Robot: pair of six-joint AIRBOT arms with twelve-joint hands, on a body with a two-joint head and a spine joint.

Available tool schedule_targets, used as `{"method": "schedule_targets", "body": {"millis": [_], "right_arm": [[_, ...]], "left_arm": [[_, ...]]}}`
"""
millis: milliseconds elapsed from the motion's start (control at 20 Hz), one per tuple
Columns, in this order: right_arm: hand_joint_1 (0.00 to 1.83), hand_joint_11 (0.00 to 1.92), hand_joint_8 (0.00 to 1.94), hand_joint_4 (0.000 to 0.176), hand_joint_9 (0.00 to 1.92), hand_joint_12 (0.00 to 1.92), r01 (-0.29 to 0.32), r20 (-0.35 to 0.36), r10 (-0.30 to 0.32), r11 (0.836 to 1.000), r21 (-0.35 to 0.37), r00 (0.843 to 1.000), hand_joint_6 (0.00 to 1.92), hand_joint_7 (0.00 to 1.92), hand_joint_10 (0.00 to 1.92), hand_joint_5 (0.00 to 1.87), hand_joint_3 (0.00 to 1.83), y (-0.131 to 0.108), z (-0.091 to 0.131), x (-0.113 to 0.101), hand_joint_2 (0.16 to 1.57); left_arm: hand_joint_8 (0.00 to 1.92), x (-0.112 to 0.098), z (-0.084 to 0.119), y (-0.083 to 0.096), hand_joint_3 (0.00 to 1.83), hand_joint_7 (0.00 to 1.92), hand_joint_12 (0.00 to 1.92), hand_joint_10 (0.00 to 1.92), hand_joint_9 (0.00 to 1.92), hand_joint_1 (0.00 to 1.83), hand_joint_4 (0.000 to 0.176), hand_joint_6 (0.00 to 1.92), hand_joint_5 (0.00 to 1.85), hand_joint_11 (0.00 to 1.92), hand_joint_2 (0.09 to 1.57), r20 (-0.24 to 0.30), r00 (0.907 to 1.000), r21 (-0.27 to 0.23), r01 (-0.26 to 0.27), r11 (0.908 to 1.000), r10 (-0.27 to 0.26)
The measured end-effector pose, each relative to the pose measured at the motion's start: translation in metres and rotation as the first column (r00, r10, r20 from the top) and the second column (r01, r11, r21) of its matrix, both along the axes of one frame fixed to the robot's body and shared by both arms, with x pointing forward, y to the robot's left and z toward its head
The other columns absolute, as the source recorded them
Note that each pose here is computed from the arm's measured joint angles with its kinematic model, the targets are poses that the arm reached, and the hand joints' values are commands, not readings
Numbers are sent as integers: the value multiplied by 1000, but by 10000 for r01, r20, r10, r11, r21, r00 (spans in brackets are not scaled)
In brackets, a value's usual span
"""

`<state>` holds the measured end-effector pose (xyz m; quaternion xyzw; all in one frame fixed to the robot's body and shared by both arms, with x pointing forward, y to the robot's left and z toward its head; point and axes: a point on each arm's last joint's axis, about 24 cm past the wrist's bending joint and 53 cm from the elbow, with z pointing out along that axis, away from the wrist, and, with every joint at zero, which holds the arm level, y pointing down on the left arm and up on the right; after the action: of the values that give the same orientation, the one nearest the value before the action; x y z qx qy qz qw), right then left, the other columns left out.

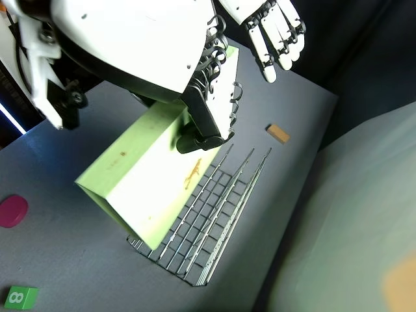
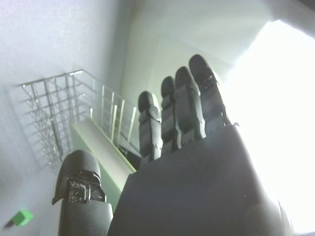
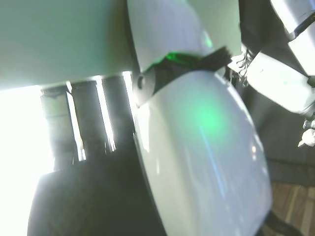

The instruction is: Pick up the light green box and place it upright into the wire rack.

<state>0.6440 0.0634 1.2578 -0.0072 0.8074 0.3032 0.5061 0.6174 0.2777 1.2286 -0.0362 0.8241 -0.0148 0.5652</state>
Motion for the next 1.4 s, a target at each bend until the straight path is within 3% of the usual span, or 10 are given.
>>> {"method": "schedule_targets", "body": {"millis": [250,750,1150,1400], "right_arm": [[1357,762,1134,0,816,1421,198,-210,-199,9998,-31,9996,1113,885,1465,768,0,0,-14,11,1178],[1358,755,1129,0,829,1406,335,-1158,-314,9993,156,9928,1103,888,1451,767,0,2,-65,16,1176],[1356,738,1134,0,806,1408,462,-1317,-393,9977,495,9905,1121,894,1463,755,1,-1,-88,26,1180],[1356,745,1144,0,818,1415,729,-1344,-682,9969,303,9886,1125,882,1462,746,0,-12,-102,36,1182]], "left_arm": [[0,0,-1,1,2,169,410,0,139,0,83,0,211,0,1252,-30,10000,-11,-32,10000,32],[0,-1,-2,2,0,159,467,0,151,0,84,1,217,0,1262,-96,9999,-20,-101,9999,101],[2,-1,-3,2,1,167,382,0,143,0,83,3,240,0,1273,-119,9999,-36,-113,9999,113],[2,-1,-3,2,0,175,400,6,162,0,83,0,234,0,1263,-123,9999,-34,-111,9999,111]]}}
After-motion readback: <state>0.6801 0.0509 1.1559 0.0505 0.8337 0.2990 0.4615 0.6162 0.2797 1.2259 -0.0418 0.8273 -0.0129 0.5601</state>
